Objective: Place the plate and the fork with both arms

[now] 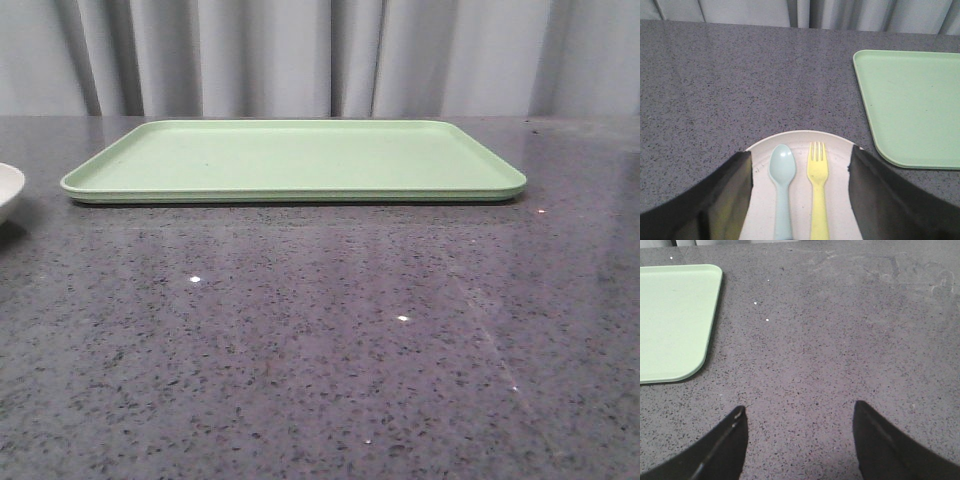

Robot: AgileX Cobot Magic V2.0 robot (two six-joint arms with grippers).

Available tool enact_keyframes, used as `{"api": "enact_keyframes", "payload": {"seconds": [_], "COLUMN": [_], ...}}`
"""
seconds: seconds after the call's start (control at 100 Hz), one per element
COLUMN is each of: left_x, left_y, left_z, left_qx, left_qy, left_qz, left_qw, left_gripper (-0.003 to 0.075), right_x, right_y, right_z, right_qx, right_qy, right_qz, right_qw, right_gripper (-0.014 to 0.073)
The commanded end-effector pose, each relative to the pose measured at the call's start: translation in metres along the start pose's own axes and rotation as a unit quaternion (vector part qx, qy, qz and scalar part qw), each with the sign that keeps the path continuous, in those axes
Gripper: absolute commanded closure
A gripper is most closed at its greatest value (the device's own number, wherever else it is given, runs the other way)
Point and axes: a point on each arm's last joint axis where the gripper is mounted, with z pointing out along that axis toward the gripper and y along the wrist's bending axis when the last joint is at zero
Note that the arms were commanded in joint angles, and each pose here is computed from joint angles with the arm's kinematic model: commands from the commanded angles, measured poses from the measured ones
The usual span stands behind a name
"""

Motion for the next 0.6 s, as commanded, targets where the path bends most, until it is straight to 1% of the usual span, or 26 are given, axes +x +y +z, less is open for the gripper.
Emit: {"api": "enact_keyframes", "payload": {"seconds": [0.0, 0.21, 0.36, 0.46, 0.59], "left_x": [-0.016, -0.013, -0.023, -0.034, -0.045], "left_y": [-0.002, -0.001, 0.004, 0.009, 0.02], "left_z": [-0.005, -0.007, -0.006, -0.002, 0.007], "left_qx": [0.007, -0.006, -0.036, -0.06, -0.092], "left_qy": [-0.043, 0.001, 0.049, 0.081, 0.11], "left_qz": [-0.011, 0.011, 0.045, 0.047, 0.029], "left_qw": [0.999, 1.0, 0.997, 0.994, 0.989], "left_gripper": [0.0316, 0.0323, 0.0345, 0.0353, 0.0353], "right_x": [-0.018, -0.016, -0.016, -0.016, -0.016], "right_y": [0.001, 0.001, 0.001, 0.001, 0.001], "right_z": [-0.005, -0.005, -0.005, -0.005, -0.005], "right_qx": [-0.004, -0.002, -0.002, -0.002, -0.002], "right_qy": [-0.054, -0.044, -0.043, -0.043, -0.043], "right_qz": [-0.007, -0.007, -0.007, -0.007, -0.007], "right_qw": [0.999, 0.999, 0.999, 0.999, 0.999], "right_gripper": [0.0127, 0.0127, 0.0127, 0.0127, 0.0127]}}
